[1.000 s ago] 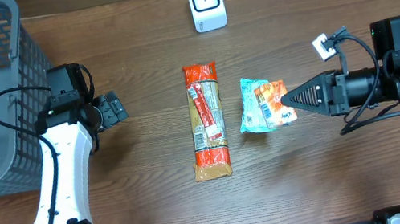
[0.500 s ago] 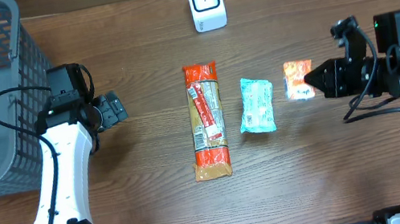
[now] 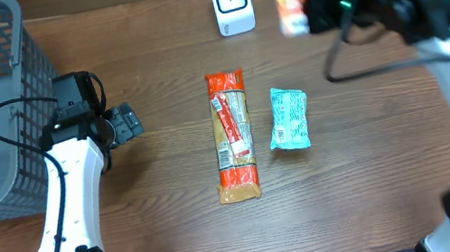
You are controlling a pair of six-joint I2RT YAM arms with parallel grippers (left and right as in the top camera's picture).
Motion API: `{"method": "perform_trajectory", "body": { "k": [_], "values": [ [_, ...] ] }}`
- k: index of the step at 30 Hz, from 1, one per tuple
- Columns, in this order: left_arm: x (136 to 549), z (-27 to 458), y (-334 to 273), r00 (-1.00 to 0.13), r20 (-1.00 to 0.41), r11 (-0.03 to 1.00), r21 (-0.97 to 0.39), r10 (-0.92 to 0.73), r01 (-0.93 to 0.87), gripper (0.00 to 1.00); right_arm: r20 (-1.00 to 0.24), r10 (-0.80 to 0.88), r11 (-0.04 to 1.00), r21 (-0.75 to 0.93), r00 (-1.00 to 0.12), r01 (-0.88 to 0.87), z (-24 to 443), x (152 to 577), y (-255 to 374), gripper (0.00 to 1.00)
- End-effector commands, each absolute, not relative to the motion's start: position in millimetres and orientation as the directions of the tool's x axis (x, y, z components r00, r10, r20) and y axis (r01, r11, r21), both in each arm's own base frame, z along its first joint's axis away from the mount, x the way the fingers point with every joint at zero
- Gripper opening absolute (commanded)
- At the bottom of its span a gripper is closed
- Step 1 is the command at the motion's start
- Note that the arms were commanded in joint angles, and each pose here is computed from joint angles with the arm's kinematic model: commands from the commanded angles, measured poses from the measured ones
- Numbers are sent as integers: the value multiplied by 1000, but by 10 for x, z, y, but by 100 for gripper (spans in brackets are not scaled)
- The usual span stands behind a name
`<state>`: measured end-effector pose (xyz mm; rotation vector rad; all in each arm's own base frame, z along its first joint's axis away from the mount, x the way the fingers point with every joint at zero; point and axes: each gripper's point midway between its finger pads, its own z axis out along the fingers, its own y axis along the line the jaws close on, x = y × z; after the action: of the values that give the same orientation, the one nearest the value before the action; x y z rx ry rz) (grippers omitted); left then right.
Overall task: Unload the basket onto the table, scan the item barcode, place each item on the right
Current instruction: 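Carry the orange packet up toward the white barcode scanner with right gripper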
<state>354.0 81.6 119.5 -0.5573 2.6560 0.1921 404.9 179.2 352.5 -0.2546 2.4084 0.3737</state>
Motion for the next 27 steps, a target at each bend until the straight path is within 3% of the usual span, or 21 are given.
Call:
{"method": "perform_trajectory", "body": {
  "k": [1, 9, 27],
  "values": [
    [3578, 1306, 814, -828, -454, 918, 48, -330, -393, 100, -695, -187, 967, -5, -694, -255, 3379, 4386, 1833, 3],
    [3578, 1306, 814, -828, -454, 918, 48, -330, -393, 100, -648, -407, 911, -336, -644, -237, 2813, 4932, 2022, 4],
    [3578, 1306, 814, -828, -454, 918, 48, -330, -393, 100, -597, -668, 738, -607, -445, -295, 1936, 5931, 2522, 4]
  ]
}}
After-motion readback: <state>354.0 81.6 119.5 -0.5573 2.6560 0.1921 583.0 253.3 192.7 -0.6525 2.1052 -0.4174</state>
